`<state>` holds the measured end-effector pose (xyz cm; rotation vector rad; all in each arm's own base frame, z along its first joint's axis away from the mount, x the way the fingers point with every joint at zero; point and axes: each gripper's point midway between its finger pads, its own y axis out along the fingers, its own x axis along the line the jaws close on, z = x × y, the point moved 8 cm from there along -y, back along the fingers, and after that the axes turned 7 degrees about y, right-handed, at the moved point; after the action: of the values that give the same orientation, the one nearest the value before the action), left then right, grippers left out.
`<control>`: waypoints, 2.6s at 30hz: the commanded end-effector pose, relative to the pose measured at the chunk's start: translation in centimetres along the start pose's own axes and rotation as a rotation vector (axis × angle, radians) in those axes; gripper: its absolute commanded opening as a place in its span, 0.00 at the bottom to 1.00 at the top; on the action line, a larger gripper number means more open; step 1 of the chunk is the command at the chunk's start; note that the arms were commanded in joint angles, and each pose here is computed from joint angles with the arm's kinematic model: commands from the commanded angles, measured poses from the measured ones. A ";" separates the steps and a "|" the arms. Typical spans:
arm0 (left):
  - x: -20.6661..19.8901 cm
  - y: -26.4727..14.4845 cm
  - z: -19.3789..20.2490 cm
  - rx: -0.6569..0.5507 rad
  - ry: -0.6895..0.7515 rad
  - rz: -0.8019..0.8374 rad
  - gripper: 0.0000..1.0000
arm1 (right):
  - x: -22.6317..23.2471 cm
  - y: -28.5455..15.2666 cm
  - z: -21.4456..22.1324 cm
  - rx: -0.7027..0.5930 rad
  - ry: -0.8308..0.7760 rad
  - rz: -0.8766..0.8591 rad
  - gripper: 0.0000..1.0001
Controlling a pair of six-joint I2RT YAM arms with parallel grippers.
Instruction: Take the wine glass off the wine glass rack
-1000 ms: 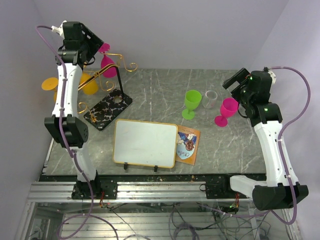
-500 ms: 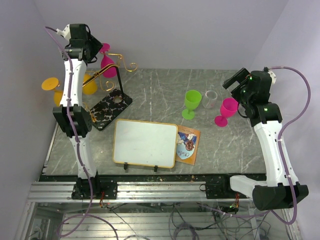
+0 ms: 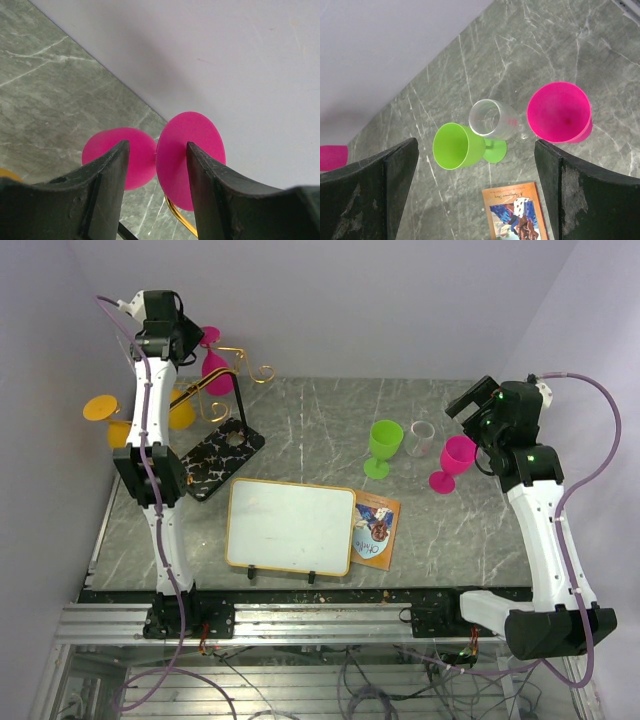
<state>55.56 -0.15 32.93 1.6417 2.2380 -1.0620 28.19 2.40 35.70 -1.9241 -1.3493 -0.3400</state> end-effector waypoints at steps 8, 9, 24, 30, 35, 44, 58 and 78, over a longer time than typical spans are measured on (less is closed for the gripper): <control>-0.8 0.5 -1.9 -0.087 0.003 0.077 0.38 | 0.1 0.6 0.0 -0.011 -0.003 0.010 1.00; -0.9 0.6 -1.9 -0.088 0.005 0.081 0.36 | 0.1 0.6 0.0 -0.009 -0.003 0.010 1.00; -1.8 -0.7 -3.3 -0.114 -0.032 0.167 0.07 | 0.1 0.7 0.1 -0.008 0.005 0.009 1.00; -2.2 -1.9 -4.5 -0.117 -0.073 0.224 0.07 | 0.2 0.6 0.1 -0.008 0.006 0.006 1.00; -2.0 -3.0 -5.3 -0.133 -0.090 0.242 0.07 | 0.1 0.6 0.2 -0.004 0.007 0.004 1.00; -2.7 -4.5 -5.1 -0.069 -0.130 0.373 0.07 | 0.2 0.8 0.4 0.006 0.018 -0.002 0.99; -3.6 -5.4 -4.2 0.007 -0.193 0.481 0.07 | 0.2 0.4 0.2 0.000 0.018 -0.005 1.00; -8.0 -7.1 -3.6 0.118 -0.305 0.752 0.07 | 0.5 0.0 0.0 -0.003 0.018 -0.026 1.00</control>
<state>54.25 -3.90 38.54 1.8682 1.4079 -1.2305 28.65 2.57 35.25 -1.9089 -1.3335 -0.3424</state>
